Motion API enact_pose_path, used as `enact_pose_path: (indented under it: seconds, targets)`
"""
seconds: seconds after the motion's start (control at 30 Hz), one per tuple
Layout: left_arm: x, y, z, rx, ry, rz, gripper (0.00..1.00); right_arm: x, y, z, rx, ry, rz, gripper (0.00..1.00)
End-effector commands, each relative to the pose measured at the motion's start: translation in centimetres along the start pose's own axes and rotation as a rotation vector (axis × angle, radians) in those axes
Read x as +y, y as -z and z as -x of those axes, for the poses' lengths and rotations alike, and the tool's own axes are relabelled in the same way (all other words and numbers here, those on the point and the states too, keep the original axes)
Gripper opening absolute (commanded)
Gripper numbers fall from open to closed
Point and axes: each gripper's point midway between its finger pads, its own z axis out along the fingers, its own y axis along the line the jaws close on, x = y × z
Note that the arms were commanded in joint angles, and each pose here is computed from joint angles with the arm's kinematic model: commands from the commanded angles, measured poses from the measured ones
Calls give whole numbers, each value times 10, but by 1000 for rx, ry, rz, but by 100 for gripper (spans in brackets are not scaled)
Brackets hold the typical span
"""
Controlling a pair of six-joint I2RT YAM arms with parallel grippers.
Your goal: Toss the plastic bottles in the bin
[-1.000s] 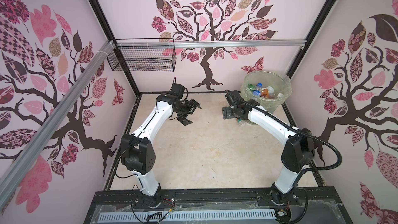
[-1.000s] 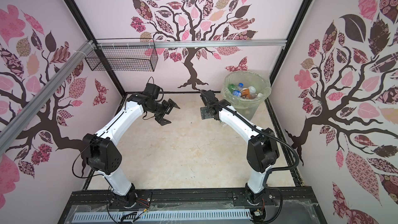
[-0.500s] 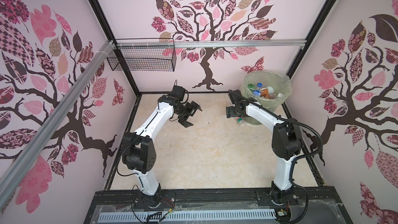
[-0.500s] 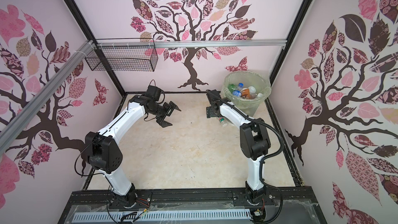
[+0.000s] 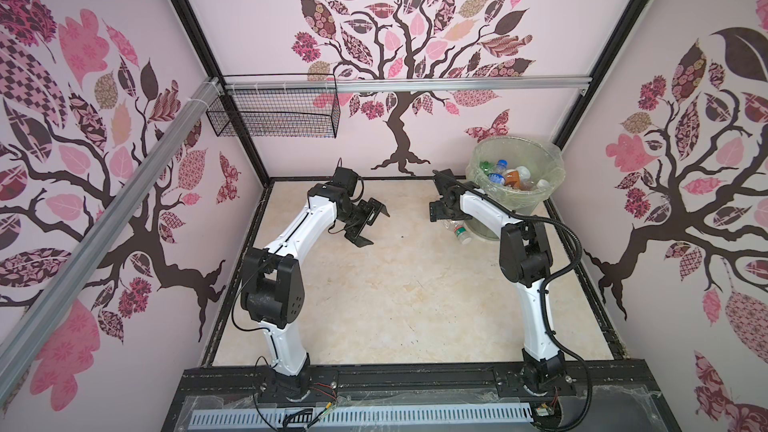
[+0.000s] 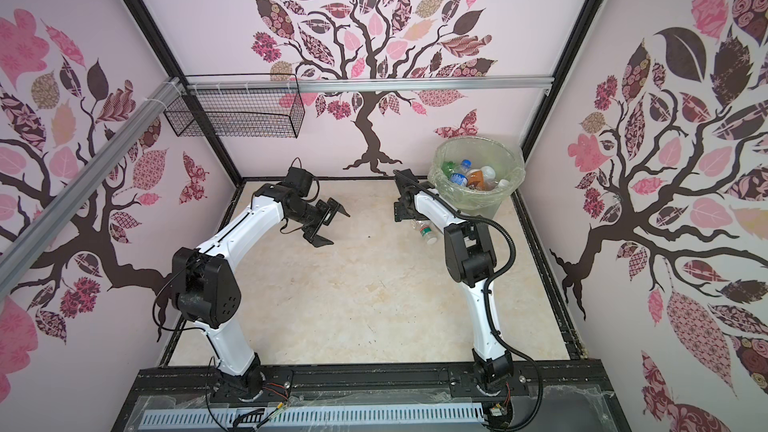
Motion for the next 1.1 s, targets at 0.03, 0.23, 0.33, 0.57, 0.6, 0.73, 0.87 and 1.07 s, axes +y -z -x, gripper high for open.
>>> enact_pose_path:
  seconds: [0.03,0.23,0.33,0.57,0.6,0.73,0.87,1.07]
  targets:
    - [4,-2,2,4,3,2,98,8,-16,-19,78,7,26,99]
    - [2,0,3,0,3,-8,98,22,-10,-30,86,29,52,82]
    - [1,2,3,-9,-2,-13,98,30,-5,-37,87,49,61,69]
    - [2,20,12,-54,0,-40,98,71,24,-61,84,118,127,56]
    - [4,24,16,-71,2,-43,98,79,30,-65,82,129,137,56]
    - [21,39,28,-109,48,-44,98,110,51,-95,119,170,197,59]
    - [33,50,40,-165,61,-38,98,136,70,-126,158,204,262,62]
    - [54,40,41,-167,70,-4,98,160,106,-133,147,229,348,82]
